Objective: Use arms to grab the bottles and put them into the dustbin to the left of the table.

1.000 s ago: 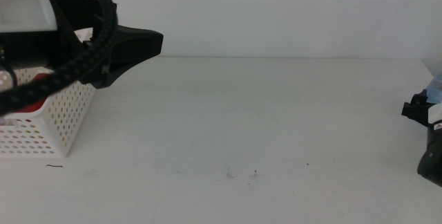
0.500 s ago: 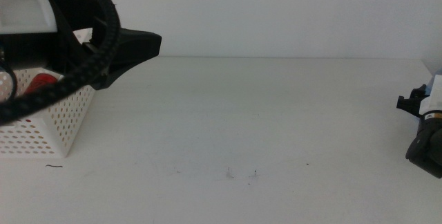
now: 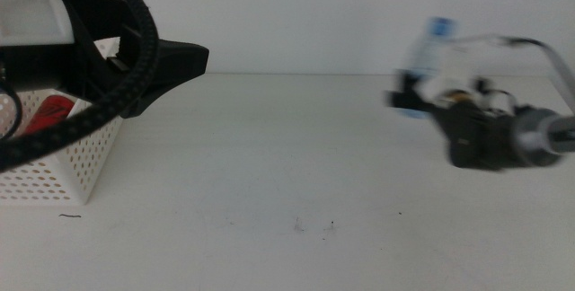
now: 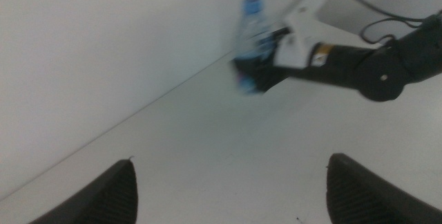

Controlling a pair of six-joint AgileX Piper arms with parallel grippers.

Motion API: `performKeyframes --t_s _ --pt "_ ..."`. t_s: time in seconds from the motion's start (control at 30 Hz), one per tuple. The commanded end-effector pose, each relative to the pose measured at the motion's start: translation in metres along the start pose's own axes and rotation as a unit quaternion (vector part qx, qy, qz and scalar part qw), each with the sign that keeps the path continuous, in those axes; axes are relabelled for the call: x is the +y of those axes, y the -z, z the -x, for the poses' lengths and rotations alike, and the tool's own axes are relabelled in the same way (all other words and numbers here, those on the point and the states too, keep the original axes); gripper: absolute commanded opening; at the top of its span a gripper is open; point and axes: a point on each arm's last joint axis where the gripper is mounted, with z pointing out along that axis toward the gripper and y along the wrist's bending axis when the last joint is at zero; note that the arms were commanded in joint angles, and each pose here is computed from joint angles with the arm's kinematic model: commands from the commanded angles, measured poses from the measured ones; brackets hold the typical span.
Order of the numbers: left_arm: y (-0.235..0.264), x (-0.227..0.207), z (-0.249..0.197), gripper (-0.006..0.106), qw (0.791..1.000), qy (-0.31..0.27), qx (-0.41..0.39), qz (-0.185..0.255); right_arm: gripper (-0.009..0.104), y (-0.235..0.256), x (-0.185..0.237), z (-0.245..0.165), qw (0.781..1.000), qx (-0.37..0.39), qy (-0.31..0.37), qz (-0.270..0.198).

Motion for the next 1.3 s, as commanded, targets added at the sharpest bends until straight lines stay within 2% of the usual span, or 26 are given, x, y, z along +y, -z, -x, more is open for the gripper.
performKeyframes --t_s 0.0,0.13,0.23,0.43,0.73,0.8,0.83,0.9,1.0,1.03,1.27 --pt "0.001 -0.001 0.003 0.094 1.000 0.002 -0.006 0.002 -0.003 0.000 0.046 0.029 0.995 -0.024 0.012 0.092" --pt "0.001 0.000 0.003 0.094 1.000 0.002 -0.006 0.002 -0.003 -0.005 0.106 0.038 0.979 -0.041 0.017 0.198" --pt "0.001 0.000 0.003 0.094 1.000 0.002 -0.007 0.003 -0.003 -0.009 0.134 0.031 0.969 -0.035 0.026 0.243" --pt "0.001 0.000 0.003 0.094 1.000 0.002 -0.007 0.003 -0.003 -0.012 0.161 0.015 0.963 -0.039 0.020 0.266" --pt "0.001 0.001 0.003 0.094 1.000 0.002 -0.010 0.008 0.000 -0.015 0.164 0.005 0.963 -0.038 0.018 0.267" --pt "0.001 0.001 0.004 0.094 1.000 0.002 -0.012 0.012 0.010 -0.015 0.163 0.005 0.964 -0.028 0.007 0.266" --pt "0.001 0.002 0.004 0.094 1.000 0.002 -0.012 0.013 0.019 -0.014 0.163 0.007 0.964 -0.021 0.002 0.265" --pt "0.001 0.002 0.004 0.094 1.000 0.002 -0.012 0.013 0.041 -0.011 0.161 0.010 0.965 -0.002 -0.004 0.263" --pt "0.001 0.002 0.004 0.094 1.000 0.002 -0.013 0.014 0.086 0.001 0.155 0.018 0.965 0.007 -0.006 0.264" --pt "0.001 0.002 0.004 0.094 1.000 0.002 -0.013 0.014 0.093 0.008 0.151 0.020 0.964 0.009 -0.003 0.264" --pt "0.001 0.003 0.004 0.094 1.000 0.002 -0.015 0.019 0.091 0.093 0.106 0.039 0.964 0.040 -0.022 0.261"
